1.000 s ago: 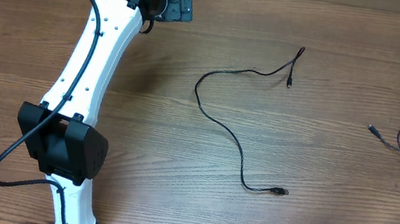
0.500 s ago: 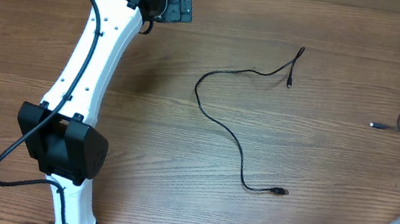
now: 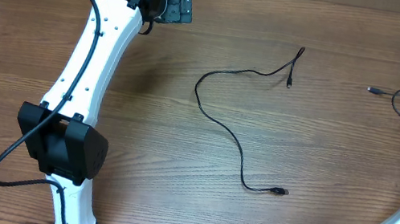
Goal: Untangle cables
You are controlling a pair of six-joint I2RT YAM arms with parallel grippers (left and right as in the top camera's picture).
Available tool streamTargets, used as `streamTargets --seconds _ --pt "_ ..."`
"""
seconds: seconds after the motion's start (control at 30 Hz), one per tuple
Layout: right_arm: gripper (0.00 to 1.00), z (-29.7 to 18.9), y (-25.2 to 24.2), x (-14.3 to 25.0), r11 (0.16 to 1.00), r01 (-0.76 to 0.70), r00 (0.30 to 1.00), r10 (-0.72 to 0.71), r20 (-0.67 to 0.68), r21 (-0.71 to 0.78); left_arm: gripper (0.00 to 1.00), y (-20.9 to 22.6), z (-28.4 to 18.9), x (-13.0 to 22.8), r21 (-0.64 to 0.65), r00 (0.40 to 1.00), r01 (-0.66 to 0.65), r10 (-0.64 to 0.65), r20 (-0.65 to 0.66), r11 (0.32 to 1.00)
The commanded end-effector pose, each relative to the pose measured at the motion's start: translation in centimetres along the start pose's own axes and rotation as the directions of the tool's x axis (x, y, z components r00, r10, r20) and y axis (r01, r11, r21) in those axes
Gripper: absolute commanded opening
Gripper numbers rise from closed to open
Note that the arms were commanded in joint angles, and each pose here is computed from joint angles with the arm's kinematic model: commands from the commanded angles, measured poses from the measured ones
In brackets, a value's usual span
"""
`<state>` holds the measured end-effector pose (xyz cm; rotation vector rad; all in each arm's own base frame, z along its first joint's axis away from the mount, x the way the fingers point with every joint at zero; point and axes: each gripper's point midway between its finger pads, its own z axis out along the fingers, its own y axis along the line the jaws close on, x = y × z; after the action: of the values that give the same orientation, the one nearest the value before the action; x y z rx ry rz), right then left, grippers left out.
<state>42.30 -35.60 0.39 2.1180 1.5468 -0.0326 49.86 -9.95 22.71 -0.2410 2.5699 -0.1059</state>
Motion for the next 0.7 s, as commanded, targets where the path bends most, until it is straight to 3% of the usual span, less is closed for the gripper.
streamTargets --seconds 0.0,0.4,0.5,0.53,0.57,0.67 --pt "0.04 0.9 -0.5 1.9 0.997 0.076 0.993 -0.077 -0.088 -0.005 1.00 -0.4 0.0 -0.3 0.017 1.000 0.009 -0.009 0.008 1.000" --pt "0.04 -10.5 3.0 0.1 0.993 0.079 0.989 -0.089 -0.117 -0.087 1.00 -0.4 0.0 -0.2 0.016 1.000 0.008 -0.008 0.004 1.000" --pt "0.13 -12.9 2.5 2.0 0.992 0.090 0.972 -0.107 -0.210 -0.087 1.00 -0.4 0.0 -0.2 0.016 1.000 0.009 -0.009 0.004 1.000" --pt "0.13 -13.5 2.3 3.2 0.991 0.100 0.958 -0.119 -0.259 -0.086 1.00 -0.4 0.1 -0.2 0.016 1.000 0.012 -0.012 0.003 1.000" --pt "0.04 -14.2 2.0 4.8 0.989 0.121 0.936 -0.144 -0.322 -0.088 1.00 -0.4 0.1 -0.2 0.016 1.000 0.017 -0.017 0.002 1.000" --pt "0.04 -15.7 1.0 9.7 0.978 0.195 0.876 -0.205 -0.437 -0.069 1.00 -0.4 0.4 -0.1 0.013 1.000 0.018 -0.018 -0.002 1.000"
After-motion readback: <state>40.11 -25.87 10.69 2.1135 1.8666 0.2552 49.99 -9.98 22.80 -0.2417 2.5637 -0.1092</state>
